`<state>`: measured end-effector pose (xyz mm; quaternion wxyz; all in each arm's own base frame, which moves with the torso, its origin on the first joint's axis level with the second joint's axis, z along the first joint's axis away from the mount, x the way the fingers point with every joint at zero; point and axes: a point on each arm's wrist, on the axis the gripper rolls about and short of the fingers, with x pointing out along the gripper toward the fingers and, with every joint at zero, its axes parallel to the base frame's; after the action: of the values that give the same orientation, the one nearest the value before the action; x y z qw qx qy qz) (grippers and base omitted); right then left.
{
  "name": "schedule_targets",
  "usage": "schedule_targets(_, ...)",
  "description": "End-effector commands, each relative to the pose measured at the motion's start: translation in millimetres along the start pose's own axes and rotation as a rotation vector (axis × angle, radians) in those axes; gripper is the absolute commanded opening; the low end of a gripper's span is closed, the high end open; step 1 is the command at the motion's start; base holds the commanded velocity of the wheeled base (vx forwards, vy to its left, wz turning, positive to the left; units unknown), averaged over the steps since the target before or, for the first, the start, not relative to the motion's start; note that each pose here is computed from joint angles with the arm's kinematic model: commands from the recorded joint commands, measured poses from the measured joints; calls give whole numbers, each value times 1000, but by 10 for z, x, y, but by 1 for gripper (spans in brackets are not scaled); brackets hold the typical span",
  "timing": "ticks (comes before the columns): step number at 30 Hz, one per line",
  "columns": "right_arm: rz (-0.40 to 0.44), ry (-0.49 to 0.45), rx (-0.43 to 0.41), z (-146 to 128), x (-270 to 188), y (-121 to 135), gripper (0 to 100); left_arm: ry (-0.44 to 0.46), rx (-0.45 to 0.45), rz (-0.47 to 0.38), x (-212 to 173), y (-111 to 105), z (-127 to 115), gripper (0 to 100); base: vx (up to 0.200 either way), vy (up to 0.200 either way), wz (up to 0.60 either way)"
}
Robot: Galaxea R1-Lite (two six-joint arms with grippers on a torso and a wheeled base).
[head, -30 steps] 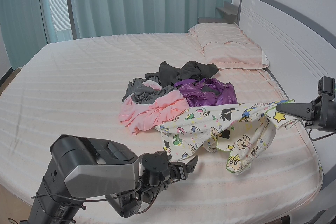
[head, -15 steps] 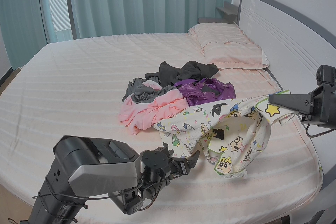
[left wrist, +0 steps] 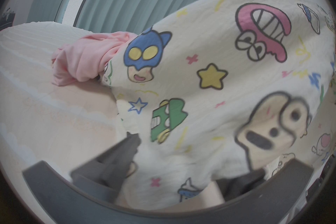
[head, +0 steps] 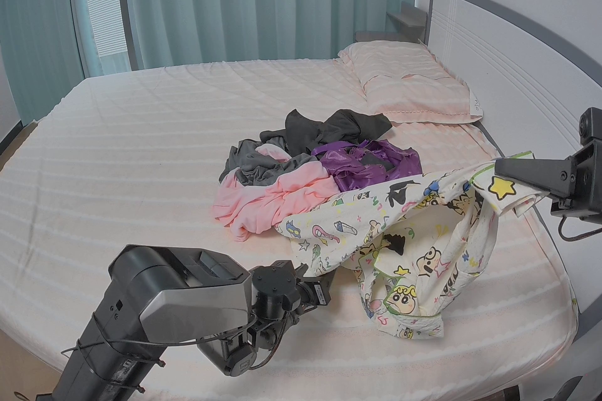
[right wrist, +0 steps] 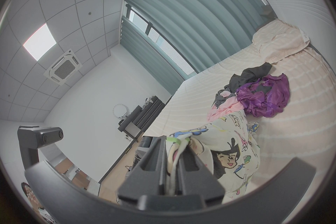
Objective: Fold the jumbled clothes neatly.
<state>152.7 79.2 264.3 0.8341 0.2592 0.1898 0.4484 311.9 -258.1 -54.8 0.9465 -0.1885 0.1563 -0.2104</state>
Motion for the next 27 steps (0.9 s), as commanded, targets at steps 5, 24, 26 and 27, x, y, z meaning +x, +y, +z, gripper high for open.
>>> schedule_targets(5, -74, -24, 54, 8, -40, -154, 0, 7, 4, 9, -287, -4, 163, 0, 0, 0, 0)
schedule_targets(24, -355, -178, 103, -117, 981, -721, 0, -300, -71, -79, -1339, -735, 1737, 0, 0, 0, 0)
schedule_targets(26, -312, -299, 88, 48, 1003, -635, 0, -327, -61, -78, -1449, -777, 1876, 0, 0, 0, 0)
schedule_targets(27, -280, -366, 69, 149, 993, -570, 0, -351, -54, -78, -1531, -804, 1973, 0, 0, 0, 0)
